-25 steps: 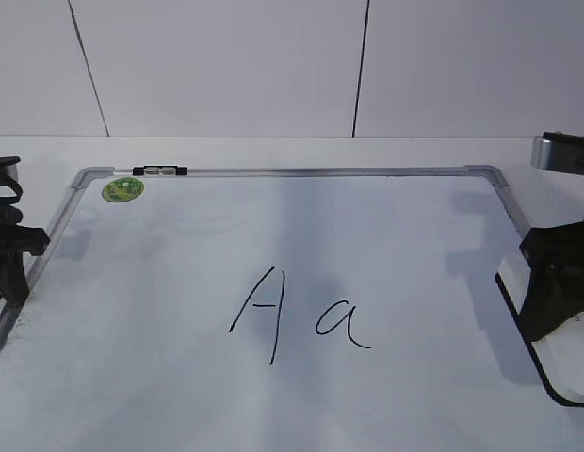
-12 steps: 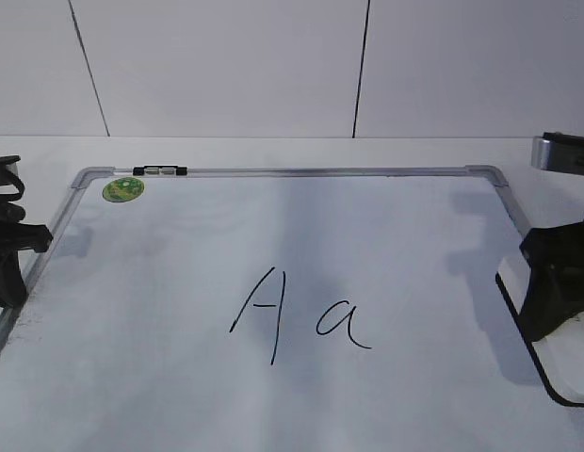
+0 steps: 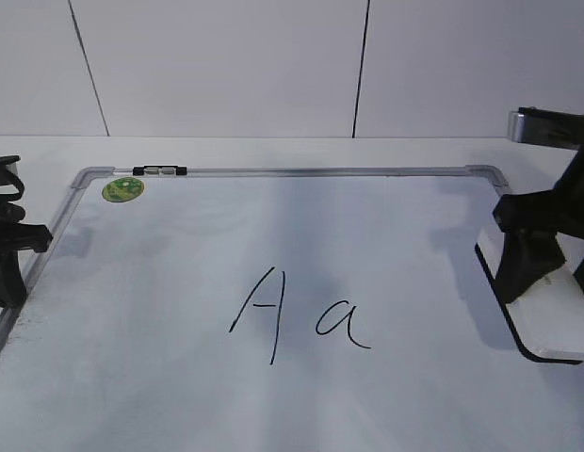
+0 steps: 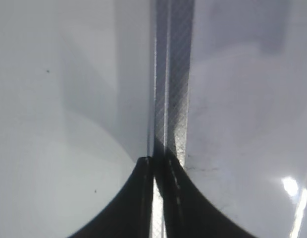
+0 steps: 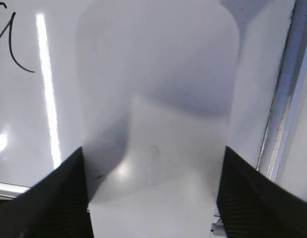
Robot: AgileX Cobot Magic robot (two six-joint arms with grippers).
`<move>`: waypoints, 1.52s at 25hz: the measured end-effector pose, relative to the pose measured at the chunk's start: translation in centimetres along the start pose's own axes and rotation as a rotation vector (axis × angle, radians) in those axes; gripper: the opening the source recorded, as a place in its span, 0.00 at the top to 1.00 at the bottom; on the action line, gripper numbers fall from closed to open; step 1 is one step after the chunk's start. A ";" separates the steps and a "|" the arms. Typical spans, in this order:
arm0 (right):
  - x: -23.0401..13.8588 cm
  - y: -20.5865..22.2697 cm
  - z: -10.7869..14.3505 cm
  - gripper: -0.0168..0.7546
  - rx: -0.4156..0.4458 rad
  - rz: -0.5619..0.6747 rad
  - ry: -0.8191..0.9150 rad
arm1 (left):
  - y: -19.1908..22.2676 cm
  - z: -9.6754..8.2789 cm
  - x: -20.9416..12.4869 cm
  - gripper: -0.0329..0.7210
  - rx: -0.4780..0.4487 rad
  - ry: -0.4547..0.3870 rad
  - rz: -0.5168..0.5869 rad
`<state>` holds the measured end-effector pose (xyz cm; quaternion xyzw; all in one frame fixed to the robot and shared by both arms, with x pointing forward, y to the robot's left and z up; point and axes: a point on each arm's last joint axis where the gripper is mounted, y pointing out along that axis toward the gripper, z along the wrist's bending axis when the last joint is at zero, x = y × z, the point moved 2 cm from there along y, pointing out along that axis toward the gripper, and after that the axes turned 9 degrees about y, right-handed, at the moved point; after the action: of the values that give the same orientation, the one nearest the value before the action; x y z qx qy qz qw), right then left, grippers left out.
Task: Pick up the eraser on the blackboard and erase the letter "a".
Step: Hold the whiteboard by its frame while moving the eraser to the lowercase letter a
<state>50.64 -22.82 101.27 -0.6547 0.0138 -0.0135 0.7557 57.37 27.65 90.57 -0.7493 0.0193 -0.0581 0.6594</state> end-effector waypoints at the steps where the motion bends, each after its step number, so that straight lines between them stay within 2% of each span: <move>1: 0.3 0.1 0.3 0.27 -0.002 0.001 -0.008 | 0.0 0.0 0.0 0.93 0.000 0.000 0.000; 8: 1.9 1.8 3.2 0.27 -0.082 0.024 -0.122 | 0.0 0.0 0.0 0.93 0.000 0.000 0.000; 21: 3.3 5.6 9.4 0.28 -0.139 0.072 -0.297 | 0.0 0.0 0.0 0.93 0.000 0.000 0.000; 26: 3.6 7.0 10.5 0.27 -0.157 0.091 -0.330 | 0.0 0.0 0.0 0.93 0.000 0.000 0.000; 38: 3.8 7.1 10.6 0.27 -0.162 0.089 -0.330 | 0.0 0.0 0.0 0.93 0.000 0.000 0.000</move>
<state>54.86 -11.47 95.72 -0.7053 -0.0803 0.1284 0.6925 57.37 27.65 90.57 -0.7493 0.0193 -0.0581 0.6594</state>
